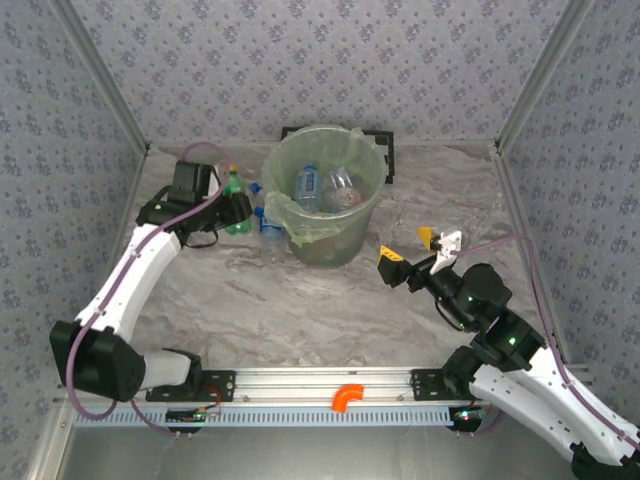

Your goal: Put the plastic bottles in the bin

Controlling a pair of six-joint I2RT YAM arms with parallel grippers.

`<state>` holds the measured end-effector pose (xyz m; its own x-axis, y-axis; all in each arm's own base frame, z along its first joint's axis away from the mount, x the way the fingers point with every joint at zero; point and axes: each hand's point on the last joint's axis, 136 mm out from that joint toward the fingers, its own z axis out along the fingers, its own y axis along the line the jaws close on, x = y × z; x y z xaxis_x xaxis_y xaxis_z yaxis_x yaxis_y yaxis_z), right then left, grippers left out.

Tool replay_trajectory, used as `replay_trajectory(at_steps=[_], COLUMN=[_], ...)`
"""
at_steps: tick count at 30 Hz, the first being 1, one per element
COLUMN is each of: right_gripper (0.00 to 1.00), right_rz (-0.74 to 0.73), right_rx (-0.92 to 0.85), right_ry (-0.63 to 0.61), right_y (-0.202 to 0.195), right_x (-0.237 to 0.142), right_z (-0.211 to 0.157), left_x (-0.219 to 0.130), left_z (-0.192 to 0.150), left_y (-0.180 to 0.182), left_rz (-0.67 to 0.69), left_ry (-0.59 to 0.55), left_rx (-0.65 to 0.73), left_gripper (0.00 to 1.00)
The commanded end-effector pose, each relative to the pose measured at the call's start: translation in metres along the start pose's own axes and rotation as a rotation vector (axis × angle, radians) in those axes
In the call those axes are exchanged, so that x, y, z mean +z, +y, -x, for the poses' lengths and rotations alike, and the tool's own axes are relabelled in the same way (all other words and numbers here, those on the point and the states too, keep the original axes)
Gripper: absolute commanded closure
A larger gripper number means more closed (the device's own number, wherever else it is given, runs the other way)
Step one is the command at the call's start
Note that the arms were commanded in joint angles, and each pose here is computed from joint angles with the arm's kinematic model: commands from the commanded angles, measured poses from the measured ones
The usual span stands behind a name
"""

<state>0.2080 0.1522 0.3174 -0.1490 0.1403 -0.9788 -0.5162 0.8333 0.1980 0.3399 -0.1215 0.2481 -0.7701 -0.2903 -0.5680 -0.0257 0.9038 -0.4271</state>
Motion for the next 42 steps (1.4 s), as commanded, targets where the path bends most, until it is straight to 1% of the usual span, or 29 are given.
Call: replay_trajectory(at_steps=[1,6,9,14,17,19,22,25,29,34,42], right_gripper=[0.01,0.01,0.01,0.01,0.01,0.01,0.01,0.01,0.01,0.01,0.01], right_rz=[-0.015,-0.01,-0.008,-0.007,-0.005,-0.005,-0.008,-0.01,-0.018,-0.025,-0.029], right_rx=[0.019,0.027,0.03,0.035,0.042,0.045,0.05,0.052,0.051,0.048,0.049], right_ry=[-0.054,-0.058,-0.057,-0.067,-0.07,-0.073,-0.075,-0.08,-0.082,-0.084,-0.085], right_y=[-0.002,-0.001,0.0,0.001,0.002,0.002,0.001,0.001,-0.001,-0.003,-0.004], right_x=[-0.007,-0.008,-0.009,-0.011,-0.013,-0.015,-0.018,-0.022,-0.025,-0.027,-0.03], right_z=[0.021,0.025,0.028,0.035,0.038,0.041,0.043,0.047,0.049,0.049,0.047], left_x=[-0.042,-0.066,-0.072,-0.072,-0.063,-0.055,-0.044,-0.033,-0.02,0.008,0.029], left_z=[0.021,0.039,0.046,0.048,0.048,0.048,0.051,0.053,0.054,0.044,0.038], left_y=[-0.027,-0.08,-0.115,-0.172,-0.199,-0.213,-0.229,-0.24,-0.255,-0.269,-0.285], left_rz=[-0.035,-0.138,-0.23,-0.36,-0.409,-0.44,-0.48,-0.484,-0.497,-0.496,-0.494], left_ry=[-0.097,-0.182,-0.226,-0.27,-0.276,-0.276,-0.279,-0.285,-0.281,-0.202,-0.153], left_rx=[0.02,0.029,-0.023,-0.082,-0.123,-0.174,-0.245,-0.311,-0.359,-0.427,-0.442], left_gripper=[0.43,0.43,0.43,0.43,0.44,0.44,0.44,0.44,0.45,0.44,0.45])
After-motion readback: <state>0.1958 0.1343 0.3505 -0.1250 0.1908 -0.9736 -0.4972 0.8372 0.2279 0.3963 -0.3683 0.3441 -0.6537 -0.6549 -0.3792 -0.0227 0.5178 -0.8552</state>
